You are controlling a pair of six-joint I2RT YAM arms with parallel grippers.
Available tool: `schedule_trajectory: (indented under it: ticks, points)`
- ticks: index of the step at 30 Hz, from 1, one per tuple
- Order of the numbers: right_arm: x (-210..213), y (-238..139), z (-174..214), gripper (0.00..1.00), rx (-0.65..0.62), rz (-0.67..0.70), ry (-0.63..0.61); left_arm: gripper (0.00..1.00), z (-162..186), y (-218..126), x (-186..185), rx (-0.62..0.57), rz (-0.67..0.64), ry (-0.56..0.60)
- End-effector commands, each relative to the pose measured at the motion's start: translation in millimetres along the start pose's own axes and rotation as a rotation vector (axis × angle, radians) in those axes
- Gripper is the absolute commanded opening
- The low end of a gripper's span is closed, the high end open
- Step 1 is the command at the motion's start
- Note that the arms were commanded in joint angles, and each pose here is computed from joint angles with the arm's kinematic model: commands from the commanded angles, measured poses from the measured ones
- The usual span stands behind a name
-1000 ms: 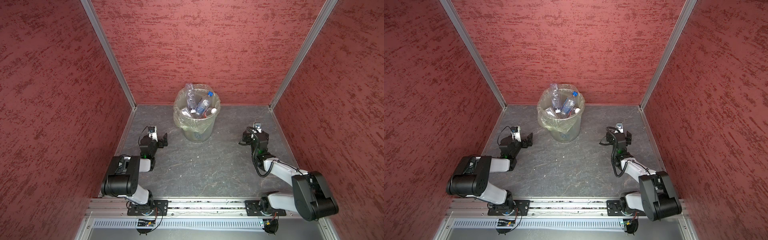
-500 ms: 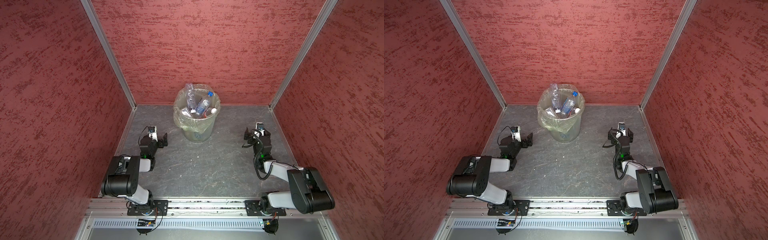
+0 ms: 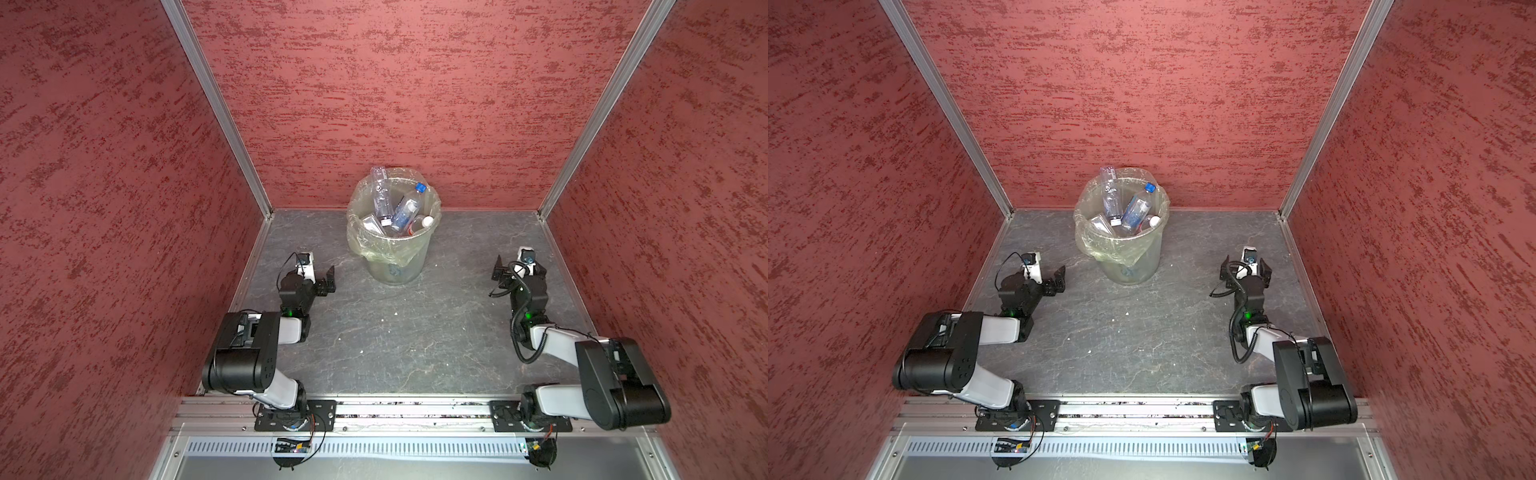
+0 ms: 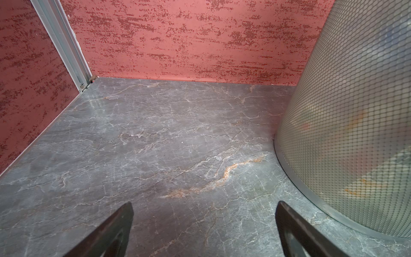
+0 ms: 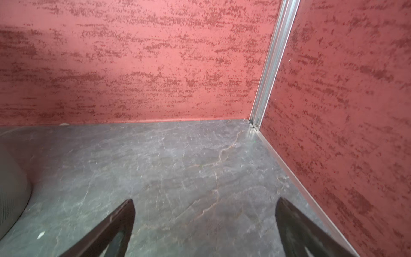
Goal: Throw the plastic bottles in the bin
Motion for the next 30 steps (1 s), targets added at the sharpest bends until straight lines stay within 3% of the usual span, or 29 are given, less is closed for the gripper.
schedule_trajectory:
  ticks: [1, 6, 7, 10, 30]
  points:
    - [2.9, -1.5, 10.9, 0.98, -0.048, -0.01, 0.015, 0.99, -5.6, 1.8, 0.8, -0.015, 0.003, -0.009]
    - [-5.2, -5.8, 34.2, 0.98, -0.059, -0.021, 0.083, 0.99, -5.2, 1.8, 1.4, -0.012, 0.003, -0.011]
    - [-5.6, -6.1, 33.4, 0.98, -0.098, -0.011, 0.082, 0.99, -5.4, 1.8, 1.3, -0.013, 0.003, -0.009]
    - [-1.9, -0.1, 33.0, 0.98, -0.059, -0.078, 0.064, 0.99, -5.7, 2.2, 1.5, -0.012, 0.004, -0.011]
    - [-2.4, -0.9, 33.1, 0.99, -0.058, -0.075, 0.066, 0.99, -6.2, 2.5, 2.2, -0.008, 0.01, -0.016]
Point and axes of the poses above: each gripper's point midway between its finger pads, its own y axis out along the fingers, its own x axis along the line the jaws close on, z = x × y, the point moved 10 cm from there along -y, back along the fingers, and after that the axes turned 15 degrees about -y, right-handed, at the moved point
